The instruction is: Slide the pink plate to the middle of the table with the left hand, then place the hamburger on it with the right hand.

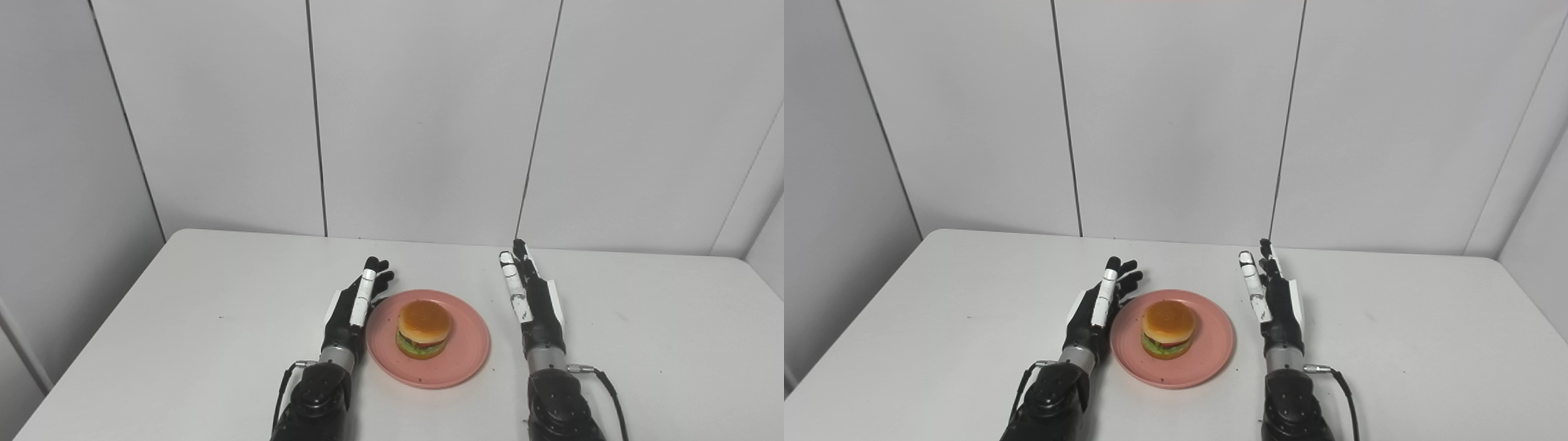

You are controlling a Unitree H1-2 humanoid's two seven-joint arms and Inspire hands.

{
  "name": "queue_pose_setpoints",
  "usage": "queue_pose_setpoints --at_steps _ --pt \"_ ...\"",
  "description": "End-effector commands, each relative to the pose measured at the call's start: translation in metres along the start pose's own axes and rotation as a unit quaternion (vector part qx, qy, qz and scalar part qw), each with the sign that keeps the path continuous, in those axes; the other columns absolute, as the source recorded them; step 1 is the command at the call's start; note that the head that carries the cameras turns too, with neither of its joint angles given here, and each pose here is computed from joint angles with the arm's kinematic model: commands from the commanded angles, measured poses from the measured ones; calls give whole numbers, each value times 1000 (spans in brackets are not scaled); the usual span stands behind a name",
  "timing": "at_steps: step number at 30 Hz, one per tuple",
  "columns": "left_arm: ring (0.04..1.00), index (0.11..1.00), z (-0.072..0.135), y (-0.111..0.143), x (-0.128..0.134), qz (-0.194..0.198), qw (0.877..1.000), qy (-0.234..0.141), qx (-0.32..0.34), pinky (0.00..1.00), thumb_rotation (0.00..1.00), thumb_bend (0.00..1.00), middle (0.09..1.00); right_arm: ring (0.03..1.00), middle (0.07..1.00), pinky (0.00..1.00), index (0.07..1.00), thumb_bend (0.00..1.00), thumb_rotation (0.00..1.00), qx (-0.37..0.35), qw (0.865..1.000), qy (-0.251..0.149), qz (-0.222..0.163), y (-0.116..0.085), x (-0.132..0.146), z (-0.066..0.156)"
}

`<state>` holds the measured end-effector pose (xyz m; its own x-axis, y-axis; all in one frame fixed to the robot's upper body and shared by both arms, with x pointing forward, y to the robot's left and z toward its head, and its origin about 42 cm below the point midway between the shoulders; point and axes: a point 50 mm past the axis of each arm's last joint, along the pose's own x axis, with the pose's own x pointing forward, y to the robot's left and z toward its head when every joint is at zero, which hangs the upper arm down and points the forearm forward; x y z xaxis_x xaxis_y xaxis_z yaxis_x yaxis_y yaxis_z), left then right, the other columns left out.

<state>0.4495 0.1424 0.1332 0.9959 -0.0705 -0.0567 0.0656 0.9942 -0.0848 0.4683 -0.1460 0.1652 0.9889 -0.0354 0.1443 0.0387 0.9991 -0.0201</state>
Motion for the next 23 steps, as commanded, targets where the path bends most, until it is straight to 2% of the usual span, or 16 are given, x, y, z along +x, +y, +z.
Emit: queue_pose_setpoints --at_steps 1,5,8,11,13,18,23 --pt "907 821 11 -4 6 8 1000 -12 3 931 1000 890 854 962 974 984 949 835 1000 28 999 -13 9 9 10 17" --pt "911 822 10 -3 7 18 1000 -16 7 904 1000 889 865 963 964 980 953 782 1000 29 999 -3 13 11 8 10" --pt "916 823 10 -4 7 33 999 -20 11 883 1000 885 876 963 962 984 955 784 1000 16 1000 5 22 11 5 3" --pt "949 840 9 -5 7 42 999 -24 17 883 1000 879 934 960 955 979 946 786 1000 9 1000 11 27 11 4 -2" --pt "984 863 9 -6 7 45 998 -27 19 925 1000 886 971 954 950 964 938 788 1000 2 999 16 30 12 3 -5" --pt "1000 891 8 -8 6 48 998 -33 27 987 1000 888 989 930 936 935 909 791 1000 -11 999 26 35 12 1 -10" --pt "1000 898 7 -11 5 48 998 -36 29 1000 1000 870 996 916 924 929 881 768 1000 -10 998 37 42 14 0 -11"
